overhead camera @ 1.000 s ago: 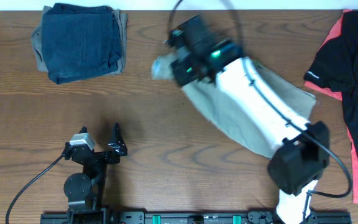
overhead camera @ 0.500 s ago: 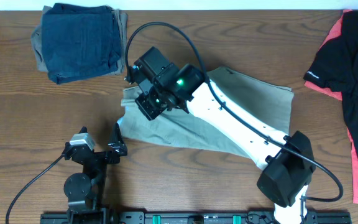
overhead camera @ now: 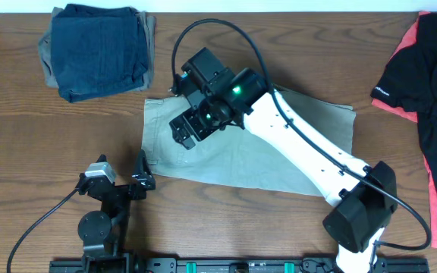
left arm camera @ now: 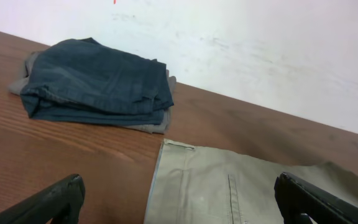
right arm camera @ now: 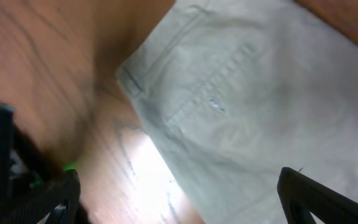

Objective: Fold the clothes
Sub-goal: 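Drag the khaki trousers leftward onto the table center with the right gripper, then pull the right gripper back right, spreading the trousers flat, then release the trousers and retract the right gripper to the right, then move the left gripper to the trousers' left edge and grasp it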

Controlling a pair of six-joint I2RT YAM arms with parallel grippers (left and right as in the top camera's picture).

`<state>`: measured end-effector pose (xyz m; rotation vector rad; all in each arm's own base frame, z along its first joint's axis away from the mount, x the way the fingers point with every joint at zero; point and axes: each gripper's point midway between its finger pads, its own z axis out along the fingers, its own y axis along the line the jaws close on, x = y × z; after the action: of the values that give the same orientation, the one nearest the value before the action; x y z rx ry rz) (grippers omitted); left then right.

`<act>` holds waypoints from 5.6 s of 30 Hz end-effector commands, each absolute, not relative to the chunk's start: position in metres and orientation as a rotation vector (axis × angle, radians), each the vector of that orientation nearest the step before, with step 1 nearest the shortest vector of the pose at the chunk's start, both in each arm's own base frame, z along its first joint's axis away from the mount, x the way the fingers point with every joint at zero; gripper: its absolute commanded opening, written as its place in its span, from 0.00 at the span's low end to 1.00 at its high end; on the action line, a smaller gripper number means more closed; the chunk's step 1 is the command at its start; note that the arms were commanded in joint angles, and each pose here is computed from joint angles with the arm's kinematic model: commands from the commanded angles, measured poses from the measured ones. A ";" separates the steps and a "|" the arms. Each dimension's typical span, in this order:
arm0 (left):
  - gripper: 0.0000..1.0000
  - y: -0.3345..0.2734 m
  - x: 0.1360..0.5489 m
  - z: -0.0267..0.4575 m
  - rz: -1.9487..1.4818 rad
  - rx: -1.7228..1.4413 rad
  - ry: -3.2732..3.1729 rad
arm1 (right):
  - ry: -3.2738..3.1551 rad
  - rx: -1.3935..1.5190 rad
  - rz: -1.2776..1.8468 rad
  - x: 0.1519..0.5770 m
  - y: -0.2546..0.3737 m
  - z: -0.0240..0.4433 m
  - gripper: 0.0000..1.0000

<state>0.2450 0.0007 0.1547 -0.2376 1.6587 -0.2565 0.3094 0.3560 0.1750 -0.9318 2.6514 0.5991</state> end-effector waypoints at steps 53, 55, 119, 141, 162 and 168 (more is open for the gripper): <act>0.98 -0.001 0.244 0.139 -0.262 -0.234 1.708 | 2.815 -0.489 0.544 0.363 0.361 0.088 0.14; 0.98 -0.001 0.244 0.139 -0.262 -0.234 1.708 | 2.809 -0.411 0.471 0.375 0.332 0.108 0.19; 0.98 -0.001 0.244 0.139 -0.262 -0.234 1.708 | 2.840 0.997 -0.407 0.260 -0.044 0.079 0.13; 0.98 -0.001 0.244 0.139 -0.262 -0.234 1.708 | 2.544 1.125 -0.223 0.292 -0.135 0.110 0.99; 0.98 -0.051 0.236 0.140 -0.805 -0.371 1.740 | 2.541 1.131 -0.224 0.291 -0.136 0.110 0.99; 0.98 -0.067 0.231 0.142 -0.952 -0.368 1.763 | 2.541 1.131 -0.224 0.291 -0.136 0.110 0.99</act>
<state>0.2380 -0.0491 0.1549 -0.3441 1.6981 -0.7854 0.2903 -0.1332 0.1039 1.1468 2.5526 -0.2166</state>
